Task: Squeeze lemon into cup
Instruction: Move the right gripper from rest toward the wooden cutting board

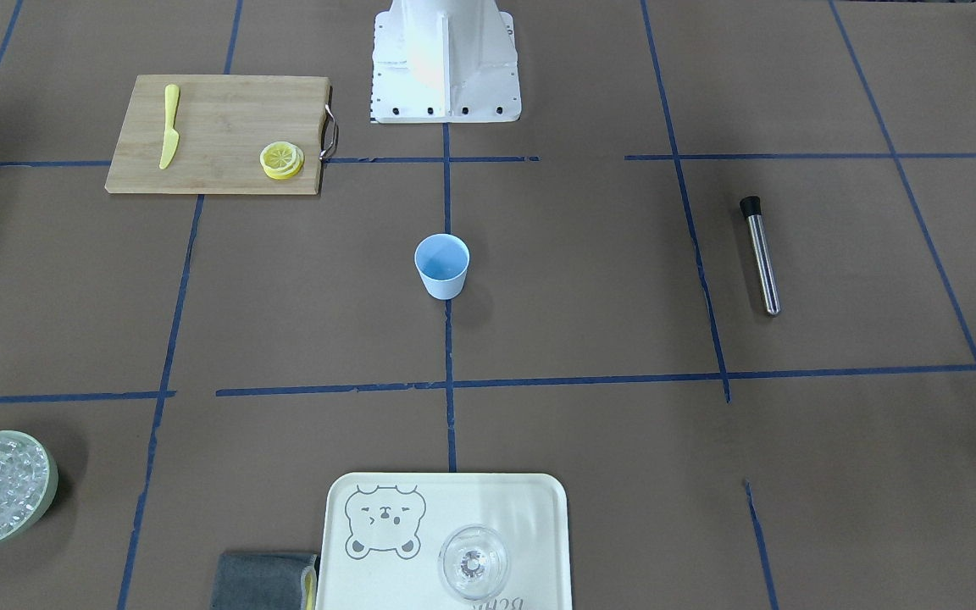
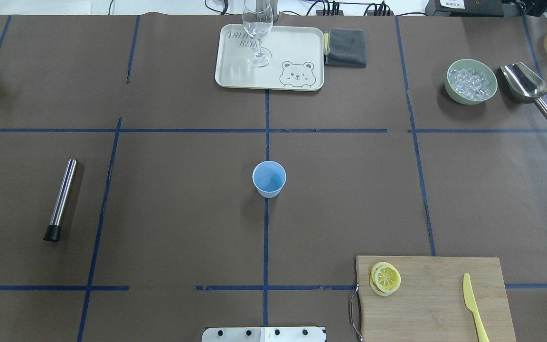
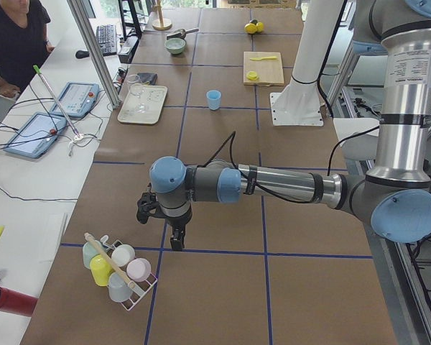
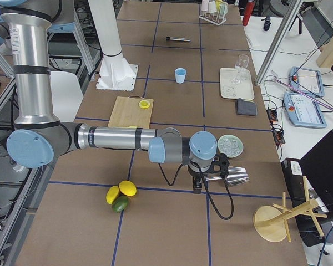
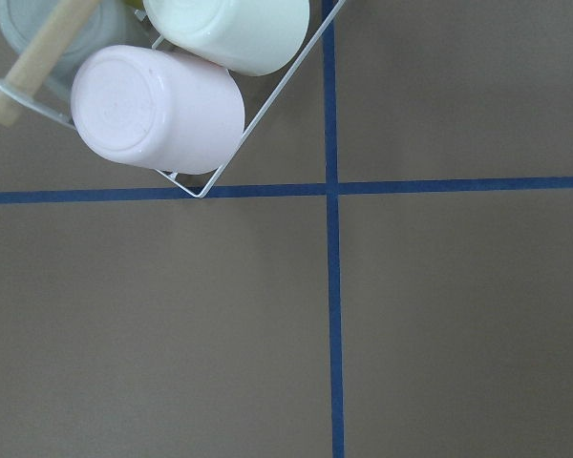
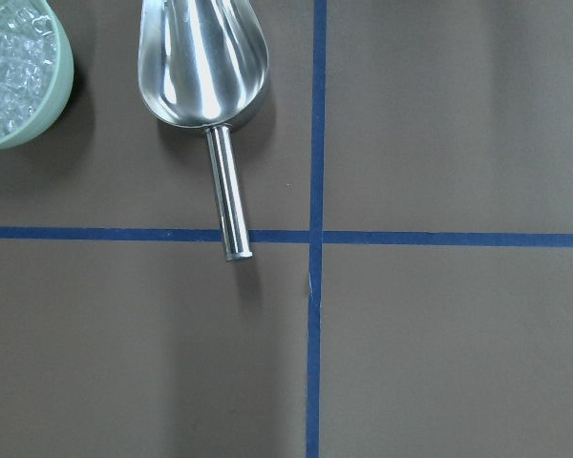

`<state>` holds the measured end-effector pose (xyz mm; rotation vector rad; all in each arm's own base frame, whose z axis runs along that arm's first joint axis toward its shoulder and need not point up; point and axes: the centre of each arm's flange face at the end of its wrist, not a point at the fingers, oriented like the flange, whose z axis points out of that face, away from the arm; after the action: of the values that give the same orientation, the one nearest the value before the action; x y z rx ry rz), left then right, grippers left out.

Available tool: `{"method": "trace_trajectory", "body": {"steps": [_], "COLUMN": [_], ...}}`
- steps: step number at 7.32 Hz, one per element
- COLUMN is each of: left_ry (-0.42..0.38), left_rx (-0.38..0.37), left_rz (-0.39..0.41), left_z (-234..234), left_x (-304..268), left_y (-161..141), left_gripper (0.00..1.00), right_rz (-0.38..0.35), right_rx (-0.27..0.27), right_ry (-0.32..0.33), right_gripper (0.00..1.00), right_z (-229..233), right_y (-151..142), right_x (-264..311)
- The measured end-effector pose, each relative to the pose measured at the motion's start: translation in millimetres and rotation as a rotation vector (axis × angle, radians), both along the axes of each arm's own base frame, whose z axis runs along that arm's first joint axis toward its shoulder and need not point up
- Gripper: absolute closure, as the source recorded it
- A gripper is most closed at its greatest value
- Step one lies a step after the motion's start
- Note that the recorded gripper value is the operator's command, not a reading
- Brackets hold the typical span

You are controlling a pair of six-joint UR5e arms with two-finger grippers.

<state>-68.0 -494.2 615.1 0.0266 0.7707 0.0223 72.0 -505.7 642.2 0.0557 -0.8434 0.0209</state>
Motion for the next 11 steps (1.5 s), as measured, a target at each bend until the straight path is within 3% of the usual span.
{"method": "trace_trajectory", "body": {"steps": [4,6,7,9,11], "left_ry": [0.000,-0.001,-0.001,0.000,0.000], "left_rx": [0.012,0.045,0.057,0.093,0.133], "left_rz": [0.001,0.005,0.006,0.007,0.017], "left_z": [-5.6,-21.8,-26.9,-33.6,-38.4], "left_x": [0.6,2.4,3.2,3.9,9.8], "left_y": [-1.9,-5.9,-7.0,-9.7,-12.9], "left_gripper": [0.00,0.00,0.00,0.00,0.00], "right_rz": [0.000,0.008,0.037,0.035,0.008], "right_rx": [0.013,0.069,0.070,0.062,0.055], "right_ry": [-0.001,-0.006,-0.016,-0.039,-0.049], "right_gripper": [0.00,0.00,0.00,0.00,0.00], "right_z": [-6.4,-19.8,-32.2,-67.9,-119.8], "right_y": [-3.2,-12.1,-21.6,-45.3,-49.0], "right_x": [-0.5,-4.7,-11.4,-53.6,-126.6]}}
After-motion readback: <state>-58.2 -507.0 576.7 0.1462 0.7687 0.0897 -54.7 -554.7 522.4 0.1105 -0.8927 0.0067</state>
